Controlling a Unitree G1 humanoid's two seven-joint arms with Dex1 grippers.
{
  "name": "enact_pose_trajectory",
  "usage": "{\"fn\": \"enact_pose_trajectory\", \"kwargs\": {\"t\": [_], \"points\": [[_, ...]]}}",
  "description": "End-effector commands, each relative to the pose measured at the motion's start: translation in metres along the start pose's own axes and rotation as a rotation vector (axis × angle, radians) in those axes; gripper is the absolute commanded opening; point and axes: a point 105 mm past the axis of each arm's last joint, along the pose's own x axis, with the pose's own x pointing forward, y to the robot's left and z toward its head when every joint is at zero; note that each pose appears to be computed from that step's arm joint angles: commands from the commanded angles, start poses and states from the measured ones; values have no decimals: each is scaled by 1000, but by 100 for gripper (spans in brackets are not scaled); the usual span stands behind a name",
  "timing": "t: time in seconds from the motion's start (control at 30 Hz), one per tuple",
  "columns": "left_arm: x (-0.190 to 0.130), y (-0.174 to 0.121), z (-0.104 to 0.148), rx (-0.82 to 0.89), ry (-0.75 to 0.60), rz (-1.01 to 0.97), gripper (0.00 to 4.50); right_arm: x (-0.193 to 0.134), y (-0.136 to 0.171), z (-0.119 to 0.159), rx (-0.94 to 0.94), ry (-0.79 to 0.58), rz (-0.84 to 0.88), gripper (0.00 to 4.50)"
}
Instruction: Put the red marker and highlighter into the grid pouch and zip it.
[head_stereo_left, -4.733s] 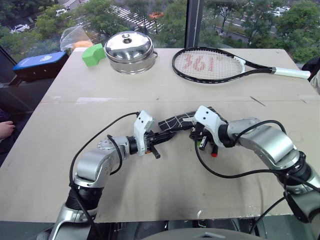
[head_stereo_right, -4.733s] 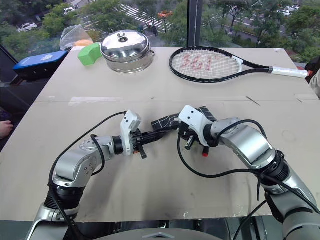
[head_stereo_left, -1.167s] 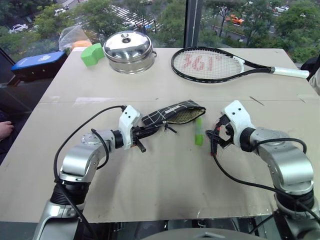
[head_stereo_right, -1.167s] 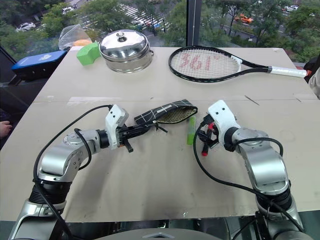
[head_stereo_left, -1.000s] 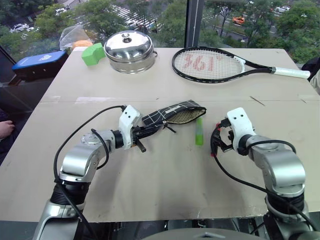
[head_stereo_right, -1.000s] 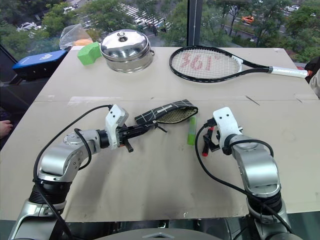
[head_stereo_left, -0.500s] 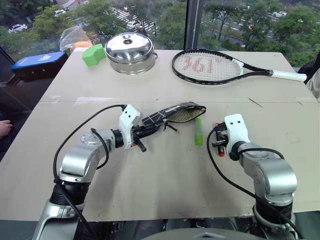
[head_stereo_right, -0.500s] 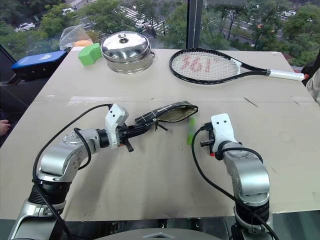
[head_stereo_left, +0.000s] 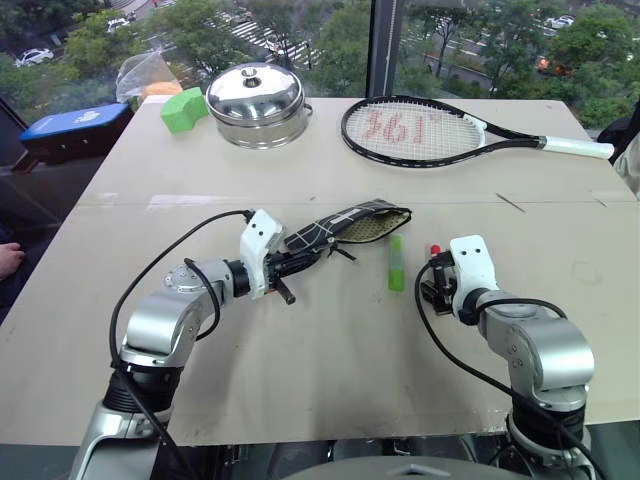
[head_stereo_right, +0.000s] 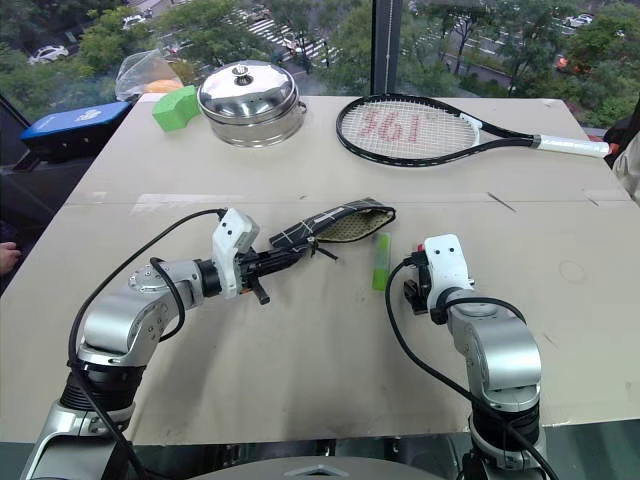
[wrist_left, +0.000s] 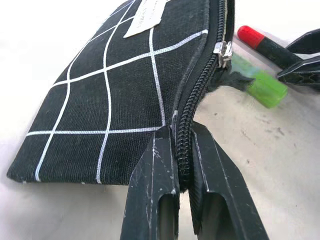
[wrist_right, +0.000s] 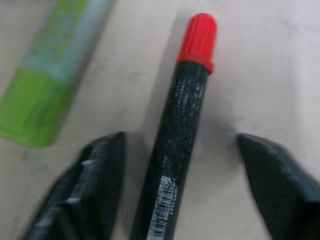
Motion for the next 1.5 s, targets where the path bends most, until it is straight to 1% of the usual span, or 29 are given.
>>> {"fn": "enact_pose_trajectory", "kwargs": {"t": [0.03,0.07,0.13,0.17,0.2,0.23,0.3,0.43,0.57,0.7,0.93,1.0,1.13,1.17,1.23,1.27,1.37,1.43,1.5], "points": [[-2,-4,10,33,-36,-9,0,5,-1,-20,-5,91,-18,270],[-2,-4,10,34,-36,-10,0,4,-2,-19,-8,87,-19,248],[-2,-4,11,34,-37,-12,0,0,-5,-18,-20,71,-21,144],[-2,-5,11,35,-38,-14,0,-3,-7,-17,-26,58,-18,102],[-2,-5,11,37,-39,-17,0,-7,-10,-15,-43,42,-15,71],[-2,-6,12,38,-43,-23,0,-13,-12,-9,-67,14,-1,31],[-2,-8,13,38,-47,-32,0,-24,-14,3,-159,-39,39,30],[-2,-10,14,46,-45,-45,0,-45,-11,30,-509,-129,122,30],[0,-12,14,57,-41,-52,0,-49,-9,46,-828,-136,146,30],[4,-17,15,76,-44,-73,0,-43,5,68,-1023,-173,188,30],[6,-29,17,133,-38,-125,0,-18,25,109,-1231,-245,171,27],[6,-30,17,138,-39,-128,0,-12,33,117,-1328,-262,168,27],[8,-34,19,141,-49,-131,0,7,56,117,-1466,-276,256,27],[9,-34,19,137,-51,-128,0,11,58,118,-1469,-281,264,129],[8,-33,18,126,-52,-113,0,15,57,123,-1465,-298,245,210],[8,-31,18,119,-51,-100,0,13,55,126,-1432,-309,240,263],[3,-18,14,80,-45,-29,0,-13,51,131,-1067,-322,383,405],[-1,-10,13,53,-45,15,0,-30,43,128,-825,-317,469,405],[-4,-3,12,37,-47,48,0,-43,32,116,-633,-280,524,405]]}}
